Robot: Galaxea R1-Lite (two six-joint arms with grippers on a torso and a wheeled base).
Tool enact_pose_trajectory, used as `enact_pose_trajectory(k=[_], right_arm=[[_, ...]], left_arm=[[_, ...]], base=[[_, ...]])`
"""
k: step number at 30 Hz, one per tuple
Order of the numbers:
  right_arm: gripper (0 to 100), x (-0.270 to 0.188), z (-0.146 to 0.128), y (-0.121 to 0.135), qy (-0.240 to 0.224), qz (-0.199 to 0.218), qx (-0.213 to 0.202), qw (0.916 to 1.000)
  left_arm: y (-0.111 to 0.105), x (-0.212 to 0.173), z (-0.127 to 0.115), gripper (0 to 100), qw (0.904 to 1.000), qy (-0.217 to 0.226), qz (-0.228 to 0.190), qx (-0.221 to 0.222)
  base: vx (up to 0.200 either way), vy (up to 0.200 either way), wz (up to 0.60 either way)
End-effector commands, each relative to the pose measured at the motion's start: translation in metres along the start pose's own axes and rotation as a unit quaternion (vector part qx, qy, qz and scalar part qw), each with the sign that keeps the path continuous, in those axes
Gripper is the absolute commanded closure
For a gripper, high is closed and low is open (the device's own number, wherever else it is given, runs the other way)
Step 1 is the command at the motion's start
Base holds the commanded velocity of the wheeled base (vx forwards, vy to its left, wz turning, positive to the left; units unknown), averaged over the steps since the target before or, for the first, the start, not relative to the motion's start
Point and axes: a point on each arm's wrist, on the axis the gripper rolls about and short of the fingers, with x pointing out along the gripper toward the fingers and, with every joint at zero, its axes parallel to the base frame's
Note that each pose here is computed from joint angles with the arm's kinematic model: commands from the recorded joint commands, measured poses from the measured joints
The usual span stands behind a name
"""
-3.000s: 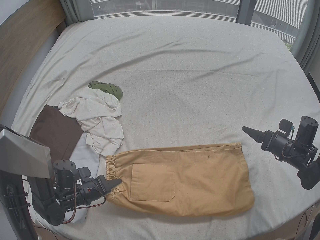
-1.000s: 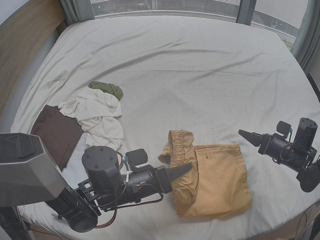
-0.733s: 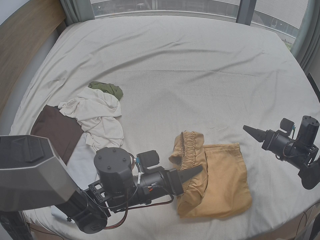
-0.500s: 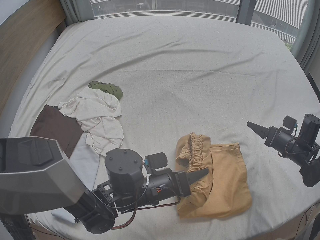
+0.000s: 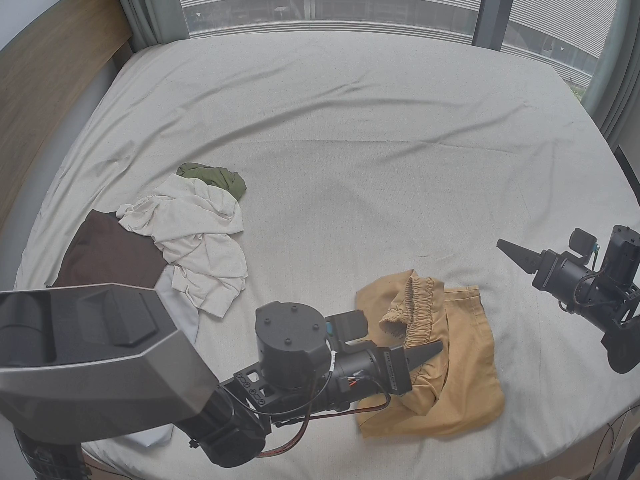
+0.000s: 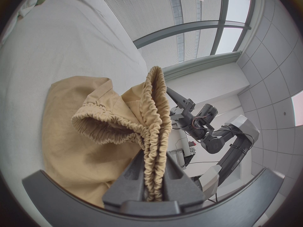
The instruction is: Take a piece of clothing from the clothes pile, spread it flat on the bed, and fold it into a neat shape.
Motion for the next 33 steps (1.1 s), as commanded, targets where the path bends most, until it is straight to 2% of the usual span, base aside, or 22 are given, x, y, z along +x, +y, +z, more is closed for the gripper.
enact_pose_trajectory(k=[1, 12, 28, 29, 33], right_arm=[[0, 0.0, 0.001, 0.0, -0.001, 0.0, 0.0, 1.0], [0, -0.001, 0.002, 0.002, -0.005, 0.004, -0.002, 1.0], [0, -0.003, 0.007, 0.004, -0.015, 0.006, -0.005, 0.9999], [0, -0.003, 0.007, 0.004, -0.015, 0.007, -0.005, 0.9999], [0, -0.003, 0.007, 0.004, -0.015, 0.007, -0.005, 0.9999]], left_arm=[[0.006, 0.009, -0.006, 100, 0.9999, 0.01, 0.004, -0.004], [0.008, 0.034, -0.018, 100, 0.9991, 0.04, 0.011, -0.009], [0.02, 0.041, -0.018, 100, 0.9991, 0.038, 0.019, -0.002], [0.021, 0.042, -0.018, 0, 0.9991, 0.038, 0.019, -0.001], [0.023, 0.043, -0.017, 0, 0.9992, 0.034, 0.02, 0.004]], base=[[0.0, 0.0, 0.0], [0.0, 0.0, 0.0], [0.0, 0.0, 0.0], [0.0, 0.0, 0.0], [0.0, 0.0, 0.0]])
